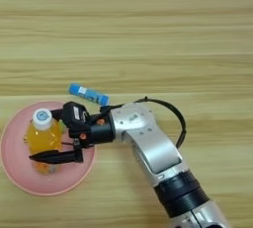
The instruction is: Move the objects on the table
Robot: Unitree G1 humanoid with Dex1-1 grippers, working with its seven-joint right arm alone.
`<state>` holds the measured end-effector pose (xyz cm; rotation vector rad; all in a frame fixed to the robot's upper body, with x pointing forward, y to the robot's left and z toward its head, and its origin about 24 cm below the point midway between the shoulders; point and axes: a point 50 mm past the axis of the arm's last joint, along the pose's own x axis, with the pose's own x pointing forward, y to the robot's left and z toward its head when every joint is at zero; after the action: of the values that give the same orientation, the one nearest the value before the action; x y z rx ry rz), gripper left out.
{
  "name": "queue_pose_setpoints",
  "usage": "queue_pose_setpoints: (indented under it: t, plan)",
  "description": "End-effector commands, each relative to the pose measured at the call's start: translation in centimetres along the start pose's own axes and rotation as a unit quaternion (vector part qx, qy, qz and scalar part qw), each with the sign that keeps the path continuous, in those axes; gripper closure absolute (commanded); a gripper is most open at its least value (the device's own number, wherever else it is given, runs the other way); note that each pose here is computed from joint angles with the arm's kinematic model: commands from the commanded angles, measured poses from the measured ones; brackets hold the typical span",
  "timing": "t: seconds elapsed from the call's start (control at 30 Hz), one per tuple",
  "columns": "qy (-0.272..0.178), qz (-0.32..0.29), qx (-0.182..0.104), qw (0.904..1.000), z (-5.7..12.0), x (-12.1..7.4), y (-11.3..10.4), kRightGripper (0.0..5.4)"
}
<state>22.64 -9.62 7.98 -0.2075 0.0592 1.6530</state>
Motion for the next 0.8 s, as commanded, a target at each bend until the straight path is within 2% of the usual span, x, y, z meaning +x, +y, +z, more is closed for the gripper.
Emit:
queue_pose_setpoints:
  t: [0.03,0.1,0.17,0.57,0.8]
  plan:
    - [0.001,-0.018,-0.049,0.9986,1.7,-0.2,-1.1,1.91]
    - [0.002,-0.019,-0.047,0.9987,1.7,-0.2,-1.2,1.91]
    - [0.002,-0.019,-0.045,0.9988,1.6,-0.2,-1.2,1.45]
    - [-0.006,-0.019,-0.046,0.9987,1.8,-0.2,-1.2,0.09]
    - [-0.023,-0.019,-0.057,0.9979,2.6,-0.4,-1.1,0.03]
